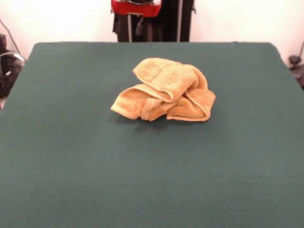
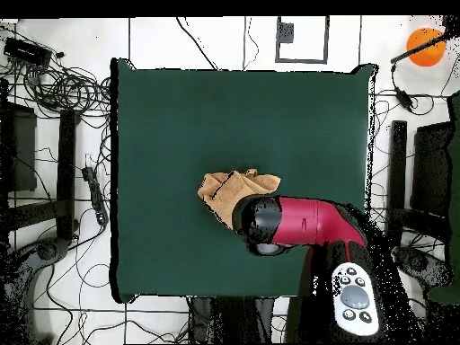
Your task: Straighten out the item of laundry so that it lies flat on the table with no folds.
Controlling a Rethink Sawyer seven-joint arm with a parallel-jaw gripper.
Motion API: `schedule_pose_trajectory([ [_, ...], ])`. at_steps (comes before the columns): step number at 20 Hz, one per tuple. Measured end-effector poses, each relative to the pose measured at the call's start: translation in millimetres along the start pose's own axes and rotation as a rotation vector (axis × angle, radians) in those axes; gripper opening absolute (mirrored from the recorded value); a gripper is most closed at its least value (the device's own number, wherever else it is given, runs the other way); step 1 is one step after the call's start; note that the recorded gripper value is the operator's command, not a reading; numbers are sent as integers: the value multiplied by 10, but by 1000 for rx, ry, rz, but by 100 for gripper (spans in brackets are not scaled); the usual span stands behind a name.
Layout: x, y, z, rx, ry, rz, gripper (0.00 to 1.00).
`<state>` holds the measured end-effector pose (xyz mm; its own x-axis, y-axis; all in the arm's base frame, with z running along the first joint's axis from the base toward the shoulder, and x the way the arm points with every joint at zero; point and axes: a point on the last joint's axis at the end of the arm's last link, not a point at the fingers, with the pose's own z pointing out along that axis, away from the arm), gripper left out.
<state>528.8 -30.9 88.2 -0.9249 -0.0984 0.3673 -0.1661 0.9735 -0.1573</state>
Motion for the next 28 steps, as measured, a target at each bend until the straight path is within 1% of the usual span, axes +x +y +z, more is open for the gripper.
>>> schedule_pose_trajectory([
  [2,-7,13,-3,0,15,-3,100],
  [7,-37,129,-81,1,138,-24,100],
  [10,-62,180,-156,3,197,-31,100],
  [12,-120,189,-198,7,218,-34,100],
  [16,-279,104,-232,15,196,-23,100],
  [18,-405,23,-274,22,172,-13,100],
  [24,-579,-59,-375,36,133,-2,100],
  [28,-655,-91,-411,41,117,2,100],
])
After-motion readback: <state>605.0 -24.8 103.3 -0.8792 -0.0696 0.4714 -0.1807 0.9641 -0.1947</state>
